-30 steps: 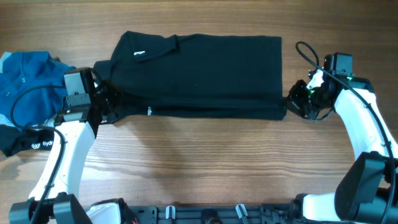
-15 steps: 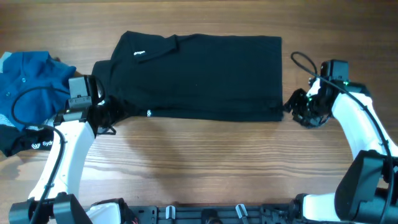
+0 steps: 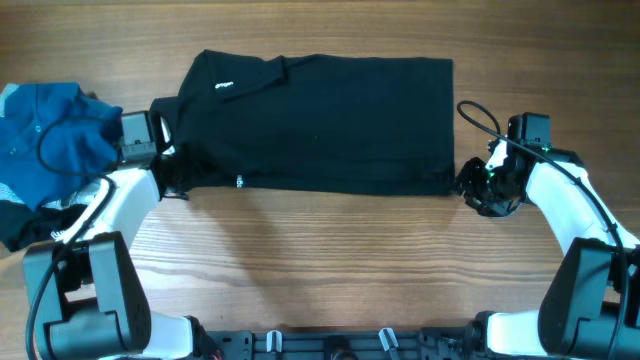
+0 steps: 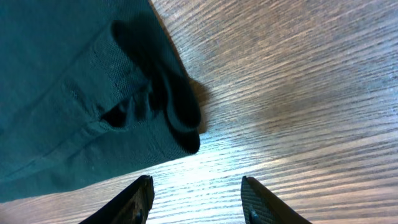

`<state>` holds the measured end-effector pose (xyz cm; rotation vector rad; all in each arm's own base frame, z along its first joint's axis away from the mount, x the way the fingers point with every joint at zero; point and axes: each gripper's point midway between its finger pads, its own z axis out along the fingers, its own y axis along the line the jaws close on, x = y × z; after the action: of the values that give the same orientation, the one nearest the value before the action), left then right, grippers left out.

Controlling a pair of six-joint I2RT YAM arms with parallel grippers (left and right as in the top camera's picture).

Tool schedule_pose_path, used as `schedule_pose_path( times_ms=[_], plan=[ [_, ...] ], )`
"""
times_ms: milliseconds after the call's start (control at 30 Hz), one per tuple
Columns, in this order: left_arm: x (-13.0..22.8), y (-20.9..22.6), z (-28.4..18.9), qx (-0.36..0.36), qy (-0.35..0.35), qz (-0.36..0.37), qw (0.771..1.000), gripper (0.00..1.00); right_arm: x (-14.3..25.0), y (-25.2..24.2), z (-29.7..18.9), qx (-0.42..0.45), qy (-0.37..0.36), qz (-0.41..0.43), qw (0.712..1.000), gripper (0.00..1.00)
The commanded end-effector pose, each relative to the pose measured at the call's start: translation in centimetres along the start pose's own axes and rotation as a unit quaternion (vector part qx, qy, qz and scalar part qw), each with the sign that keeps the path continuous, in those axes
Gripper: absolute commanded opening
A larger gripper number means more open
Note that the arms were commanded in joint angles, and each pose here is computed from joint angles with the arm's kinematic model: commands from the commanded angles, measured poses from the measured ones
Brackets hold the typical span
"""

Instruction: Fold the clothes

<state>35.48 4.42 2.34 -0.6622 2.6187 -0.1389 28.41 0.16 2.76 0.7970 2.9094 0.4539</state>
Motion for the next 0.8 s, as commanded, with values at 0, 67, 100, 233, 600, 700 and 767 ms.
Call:
schedule_pose_path(
  times_ms=[0,67,100,233,600,700,767],
  plan=[
    [-3.3,0.4,-0.9,0.0,-0.039,-0.005,0.999,0.04,-0.2,0.2,0.1,-0.006,-0.009,-0.015,1.0,0.52],
    [-3.8,0.8,-0.9,-0.001,-0.048,-0.01,0.999,0.04,-0.2,0.2,0.3,-0.008,-0.012,-0.016,1.0,0.55],
    [-4.0,0.8,-0.9,0.0,-0.051,-0.01,0.999,0.04,0.0,0.0,0.7,-0.008,-0.011,-0.016,1.0,0.55],
    [-4.5,0.6,-1.0,0.004,-0.061,-0.013,0.998,0.04,0.6,0.7,2.4,-0.055,-0.02,-0.025,0.998,0.47],
    [-4.5,0.6,-1.3,0.004,-0.062,-0.023,0.998,0.04,2.3,-3.2,1.5,0.06,0.011,-0.003,0.998,0.04],
    [-4.8,0.9,-2.1,0.004,-0.069,-0.027,0.997,0.04,3.2,-5.0,0.7,0.113,0.031,0.011,0.993,0.04],
    [-4.9,0.9,-2.3,0.003,-0.073,-0.025,0.997,0.04,3.1,-5.1,0.7,0.116,0.027,0.017,0.993,0.04]
  ],
)
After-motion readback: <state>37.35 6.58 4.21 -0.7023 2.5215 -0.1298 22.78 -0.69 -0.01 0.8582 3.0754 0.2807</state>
